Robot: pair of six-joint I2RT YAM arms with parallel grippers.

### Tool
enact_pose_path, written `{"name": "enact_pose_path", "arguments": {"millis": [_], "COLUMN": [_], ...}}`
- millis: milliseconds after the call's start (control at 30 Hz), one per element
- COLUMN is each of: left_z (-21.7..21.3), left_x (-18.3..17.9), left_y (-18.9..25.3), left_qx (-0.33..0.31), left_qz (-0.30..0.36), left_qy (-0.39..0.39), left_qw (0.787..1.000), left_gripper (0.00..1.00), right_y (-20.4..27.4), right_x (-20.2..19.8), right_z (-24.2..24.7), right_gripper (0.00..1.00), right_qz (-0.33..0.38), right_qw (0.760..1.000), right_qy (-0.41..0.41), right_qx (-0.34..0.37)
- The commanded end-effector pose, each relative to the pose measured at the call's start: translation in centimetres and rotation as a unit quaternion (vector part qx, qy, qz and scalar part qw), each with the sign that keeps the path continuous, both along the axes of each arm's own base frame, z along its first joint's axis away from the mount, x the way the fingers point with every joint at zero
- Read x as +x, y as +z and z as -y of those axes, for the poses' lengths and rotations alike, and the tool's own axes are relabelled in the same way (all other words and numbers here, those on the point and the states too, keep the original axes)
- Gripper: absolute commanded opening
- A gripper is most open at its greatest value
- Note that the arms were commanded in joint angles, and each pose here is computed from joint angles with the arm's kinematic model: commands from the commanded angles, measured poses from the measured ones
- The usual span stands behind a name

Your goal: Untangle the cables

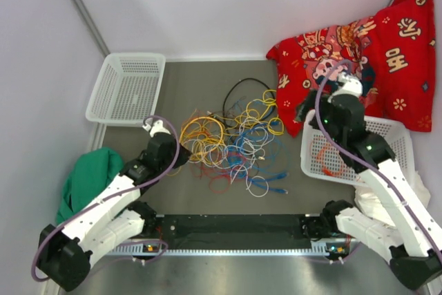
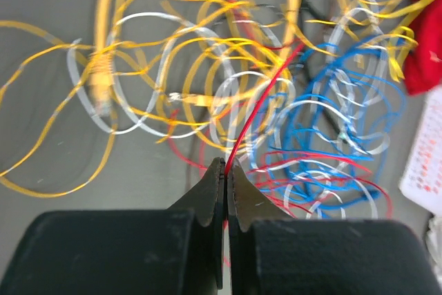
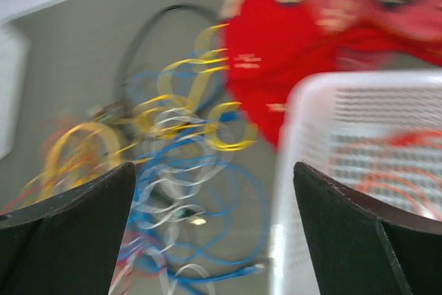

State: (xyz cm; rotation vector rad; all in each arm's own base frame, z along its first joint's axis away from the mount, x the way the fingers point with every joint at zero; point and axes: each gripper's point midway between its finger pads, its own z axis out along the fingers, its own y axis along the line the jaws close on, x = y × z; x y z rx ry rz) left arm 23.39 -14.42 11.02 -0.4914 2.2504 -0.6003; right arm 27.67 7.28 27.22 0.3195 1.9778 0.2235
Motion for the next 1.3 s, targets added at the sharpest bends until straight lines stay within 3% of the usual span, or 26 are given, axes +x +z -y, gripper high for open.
{"name": "enact_pose_path", "arguments": {"millis": [0,233,400,633,833,933,1067,1267], "left_z": [3.0,4.5,3.7,3.1,4.5,4.7,4.7,4.8], "left_x": [1.9,1.9,2.1,3.2,3.4,3.4,3.0,2.3], "left_y": [6.3,11.4,14.7,17.2,17.8,18.0,18.1,17.9], "left_qx": [-0.046,-0.045,-0.002,0.012,-0.012,-0.022,-0.029,-0.039], "left_qz": [0.091,0.157,0.2,0.231,0.223,0.228,0.229,0.226], "left_qy": [-0.067,-0.137,-0.15,-0.128,-0.149,-0.151,-0.153,-0.157], "left_qw": [0.993,0.977,0.968,0.964,0.963,0.962,0.961,0.961], "left_gripper": [0.0,0.0,0.0,0.0,0.0,0.0,0.0,0.0], "right_y": [3.6,-0.7,0.8,2.1,2.1,0.9,-1.1,-3.7], "right_x": [-0.9,-3.0,-4.4,-8.2,-8.6,-6.5,-4.7,-3.4], "right_z": [-11.7,-22.0,-27.1,-32.2,-34.8,-35.3,-36.3,-39.0], "right_gripper": [0.95,0.92,0.9,0.88,0.87,0.85,0.82,0.59], "right_qz": [0.036,-0.025,-0.006,0.026,0.065,0.086,0.088,0.075], "right_qw": [0.965,0.918,0.87,0.816,0.815,0.844,0.859,0.864], "right_qy": [0.251,0.39,0.468,0.566,0.564,0.521,0.496,0.487], "right_qx": [0.062,0.069,0.154,0.118,0.112,0.095,0.092,0.108]}}
